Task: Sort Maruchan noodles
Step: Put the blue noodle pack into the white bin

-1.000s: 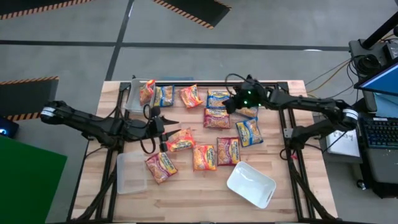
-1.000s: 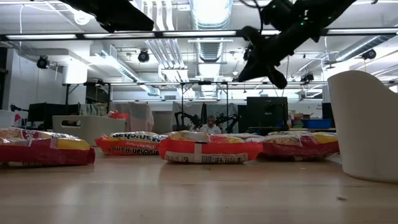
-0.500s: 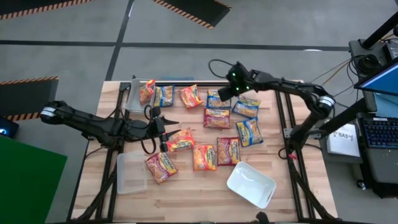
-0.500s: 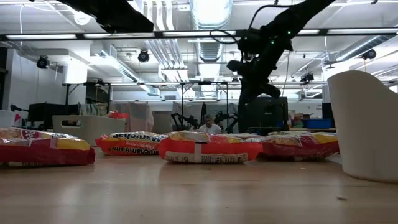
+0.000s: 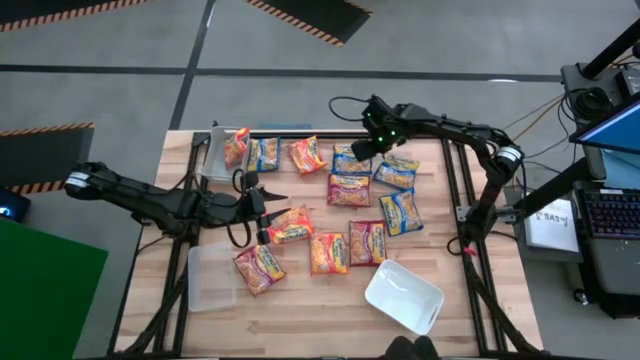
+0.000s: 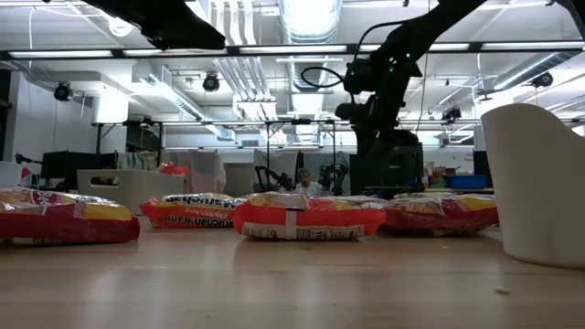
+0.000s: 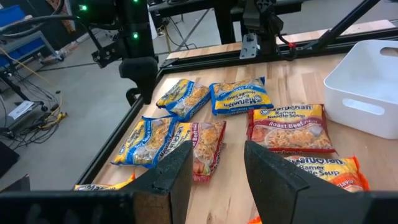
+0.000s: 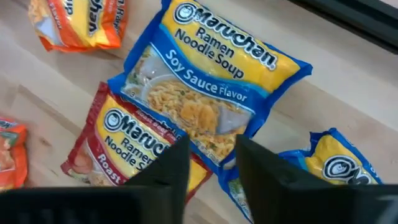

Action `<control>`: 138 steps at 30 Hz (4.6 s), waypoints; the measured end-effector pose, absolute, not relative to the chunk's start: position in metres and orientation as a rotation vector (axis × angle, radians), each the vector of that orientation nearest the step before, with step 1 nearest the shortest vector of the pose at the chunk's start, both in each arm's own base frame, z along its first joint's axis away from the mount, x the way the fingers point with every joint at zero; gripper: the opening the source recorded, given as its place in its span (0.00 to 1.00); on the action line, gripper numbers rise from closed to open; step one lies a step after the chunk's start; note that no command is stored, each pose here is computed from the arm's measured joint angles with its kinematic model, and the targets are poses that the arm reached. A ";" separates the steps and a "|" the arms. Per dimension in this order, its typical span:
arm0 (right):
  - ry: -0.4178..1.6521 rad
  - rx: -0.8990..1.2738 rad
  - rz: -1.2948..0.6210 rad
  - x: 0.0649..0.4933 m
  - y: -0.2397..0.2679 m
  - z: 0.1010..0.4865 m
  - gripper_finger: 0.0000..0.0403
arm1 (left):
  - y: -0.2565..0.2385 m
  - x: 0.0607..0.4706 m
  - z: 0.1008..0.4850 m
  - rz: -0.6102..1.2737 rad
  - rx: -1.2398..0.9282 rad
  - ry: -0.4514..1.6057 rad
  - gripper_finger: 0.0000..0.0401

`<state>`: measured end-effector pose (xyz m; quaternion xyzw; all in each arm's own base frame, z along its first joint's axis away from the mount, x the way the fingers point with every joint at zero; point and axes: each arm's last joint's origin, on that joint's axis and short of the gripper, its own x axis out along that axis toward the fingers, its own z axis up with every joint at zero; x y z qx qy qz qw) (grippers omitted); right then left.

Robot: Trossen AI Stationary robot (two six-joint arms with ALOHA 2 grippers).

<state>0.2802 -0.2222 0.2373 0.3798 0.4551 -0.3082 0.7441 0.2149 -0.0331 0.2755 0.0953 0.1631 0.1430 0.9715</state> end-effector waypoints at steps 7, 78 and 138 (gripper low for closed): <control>0.942 0.806 -0.676 0.278 -0.223 0.219 0.62 | -0.033 0.215 0.275 0.288 0.193 0.331 0.32; 0.505 0.559 -0.083 0.281 -0.042 0.342 0.03 | -0.033 0.216 0.280 0.319 0.194 0.282 0.32; 1.635 0.230 -0.425 0.266 0.180 0.285 0.03 | -0.033 0.217 0.281 0.318 0.174 0.274 0.32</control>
